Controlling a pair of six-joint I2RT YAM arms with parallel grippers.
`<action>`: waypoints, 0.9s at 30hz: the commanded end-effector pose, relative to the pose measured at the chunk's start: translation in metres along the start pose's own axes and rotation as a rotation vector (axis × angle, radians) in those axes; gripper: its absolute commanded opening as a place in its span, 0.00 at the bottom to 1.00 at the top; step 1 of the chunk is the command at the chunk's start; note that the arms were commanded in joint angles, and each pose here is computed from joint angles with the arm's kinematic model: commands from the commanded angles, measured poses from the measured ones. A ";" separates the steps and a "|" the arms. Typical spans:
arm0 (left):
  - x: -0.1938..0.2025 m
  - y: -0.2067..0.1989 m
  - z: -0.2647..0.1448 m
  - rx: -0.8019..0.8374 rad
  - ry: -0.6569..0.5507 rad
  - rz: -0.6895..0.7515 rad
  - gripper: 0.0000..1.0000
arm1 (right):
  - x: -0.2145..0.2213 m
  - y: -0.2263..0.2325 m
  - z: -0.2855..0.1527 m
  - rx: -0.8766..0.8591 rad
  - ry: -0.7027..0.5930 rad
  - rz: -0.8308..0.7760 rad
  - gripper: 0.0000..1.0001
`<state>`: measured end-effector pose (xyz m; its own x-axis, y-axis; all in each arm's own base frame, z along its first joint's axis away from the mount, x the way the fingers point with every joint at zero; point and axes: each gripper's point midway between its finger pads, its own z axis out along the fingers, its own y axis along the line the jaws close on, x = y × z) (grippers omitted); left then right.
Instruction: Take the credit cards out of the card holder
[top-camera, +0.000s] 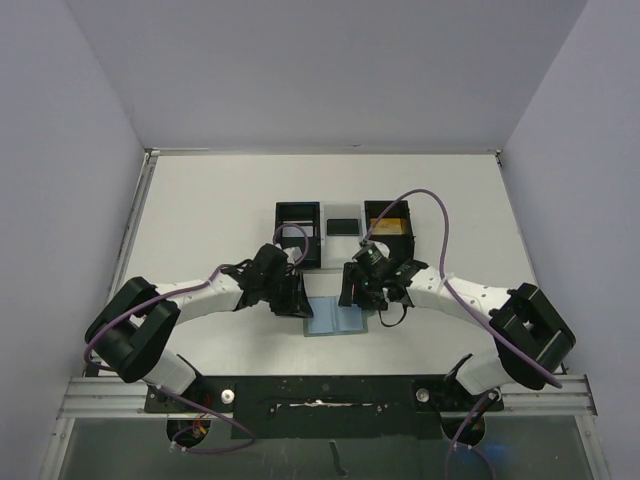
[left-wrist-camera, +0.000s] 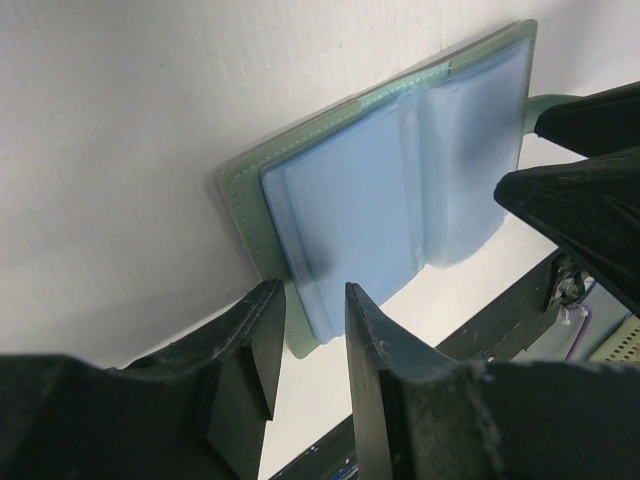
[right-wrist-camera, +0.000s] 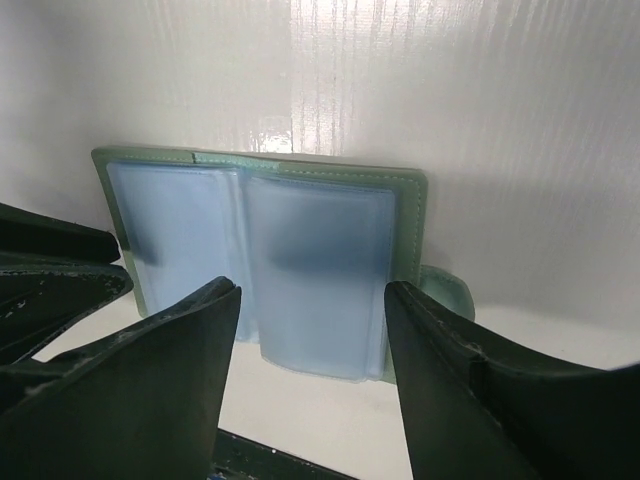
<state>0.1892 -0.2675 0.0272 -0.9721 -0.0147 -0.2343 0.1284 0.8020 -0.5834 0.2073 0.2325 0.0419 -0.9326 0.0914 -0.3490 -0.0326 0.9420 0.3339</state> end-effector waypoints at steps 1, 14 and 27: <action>-0.020 -0.022 -0.009 0.051 -0.055 0.056 0.30 | -0.001 0.008 0.005 -0.028 -0.002 0.006 0.61; -0.021 -0.027 -0.007 0.074 -0.055 0.062 0.30 | -0.001 0.002 0.007 0.077 -0.002 -0.015 0.66; -0.020 -0.024 -0.005 0.060 -0.046 0.051 0.30 | 0.003 0.001 0.008 0.084 0.016 -0.029 0.63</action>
<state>0.1937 -0.2709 0.0325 -0.9676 -0.0081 -0.2522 0.1465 0.7958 -0.5876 0.2022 0.2290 0.0302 -0.9430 0.0596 -0.3276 -0.0207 0.9715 0.2361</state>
